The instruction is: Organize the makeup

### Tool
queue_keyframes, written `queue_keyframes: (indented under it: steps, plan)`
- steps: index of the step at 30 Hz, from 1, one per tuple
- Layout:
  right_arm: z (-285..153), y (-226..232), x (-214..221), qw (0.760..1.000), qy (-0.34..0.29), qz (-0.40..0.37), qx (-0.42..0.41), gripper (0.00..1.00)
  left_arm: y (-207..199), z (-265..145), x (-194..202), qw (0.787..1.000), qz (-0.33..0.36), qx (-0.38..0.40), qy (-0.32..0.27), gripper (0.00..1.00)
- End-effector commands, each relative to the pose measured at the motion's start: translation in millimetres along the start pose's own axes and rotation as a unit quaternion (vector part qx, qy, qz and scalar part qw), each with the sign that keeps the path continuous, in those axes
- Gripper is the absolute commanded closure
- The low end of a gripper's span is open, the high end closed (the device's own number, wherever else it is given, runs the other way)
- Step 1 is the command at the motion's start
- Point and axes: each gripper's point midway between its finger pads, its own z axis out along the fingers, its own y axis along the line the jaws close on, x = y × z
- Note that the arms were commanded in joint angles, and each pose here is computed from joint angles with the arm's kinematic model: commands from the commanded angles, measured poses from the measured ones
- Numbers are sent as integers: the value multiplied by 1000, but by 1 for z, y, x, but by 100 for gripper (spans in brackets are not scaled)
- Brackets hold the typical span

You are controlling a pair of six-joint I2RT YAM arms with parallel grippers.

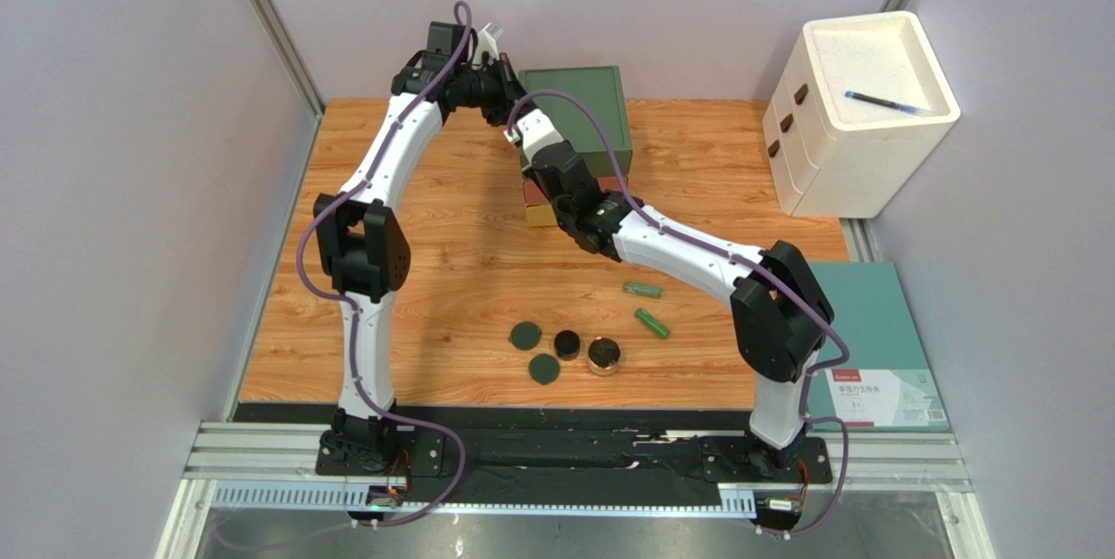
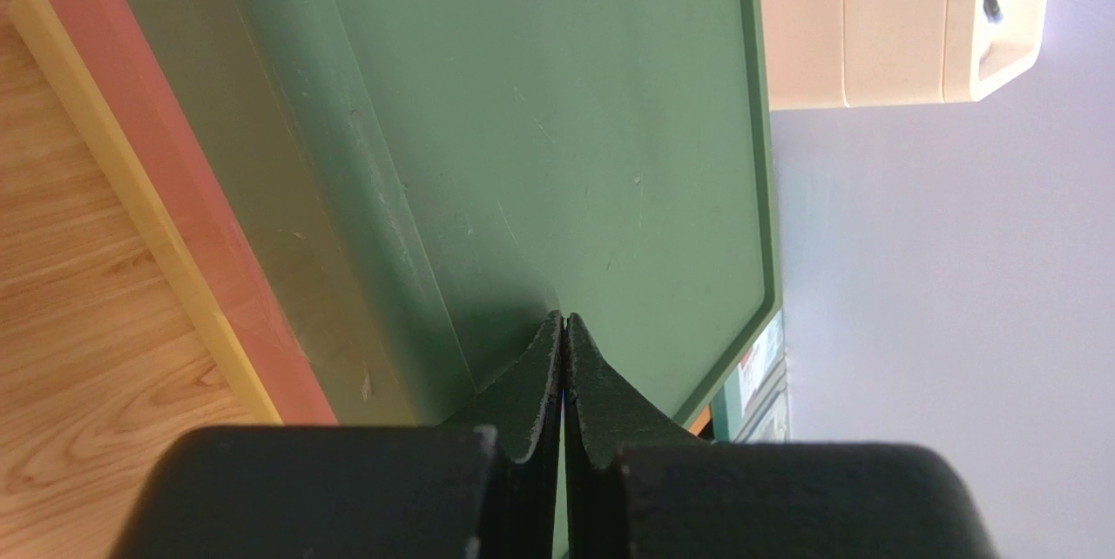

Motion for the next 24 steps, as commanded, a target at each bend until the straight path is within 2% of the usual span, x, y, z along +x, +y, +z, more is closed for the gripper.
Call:
queue_keyframes:
  steps: [1,4,6,7,9,10,11,13,15,16,18,19,20,21,22,23,24]
  plan:
    - [-22,-34,-43,996,-53,69,32,100,8,-2,16,1000,-2,-18,25,100]
    - [-33,-37,-43,992,-48,113,21,100,8,-2,18,1000,-1,-16,27,100]
    - [-41,-28,-39,990,-38,137,-21,100,10,0,19,999,-3,-15,30,100]
    - [-49,-22,-36,980,-34,190,-44,100,9,0,19,999,-4,-14,31,100]
    - [-55,-10,-34,965,-34,238,-107,96,10,1,20,999,-3,-13,33,100]
    - [-53,-6,-14,951,-14,286,-121,94,9,0,20,999,-2,-12,32,100]
    - [-61,-1,-27,936,-36,312,-162,90,10,1,20,999,-2,-13,33,100]
    - [-60,2,-19,920,-37,340,-189,67,11,1,21,999,-2,-14,35,100]
    - [-63,18,-6,909,-31,343,-234,36,14,3,23,999,-5,-15,38,100]
    - [-60,16,0,906,-26,349,-239,32,14,4,24,999,-4,-13,40,100]
    - [-62,26,10,883,-26,382,-273,30,15,5,25,999,-6,-11,43,100]
    - [-62,26,14,860,-34,420,-287,30,16,6,27,999,-7,-10,45,100]
    - [-63,20,1,848,-56,437,-296,30,16,6,27,999,-7,-10,46,100]
    - [-61,25,17,837,-45,455,-300,30,16,5,27,999,-5,-9,45,100]
    - [-62,16,6,824,-78,470,-307,30,16,5,27,999,-5,-10,46,100]
    - [-62,16,6,810,-80,491,-311,30,16,5,29,999,-4,-8,48,100]
    - [-61,18,17,805,-74,500,-309,30,17,6,29,999,-4,-9,49,100]
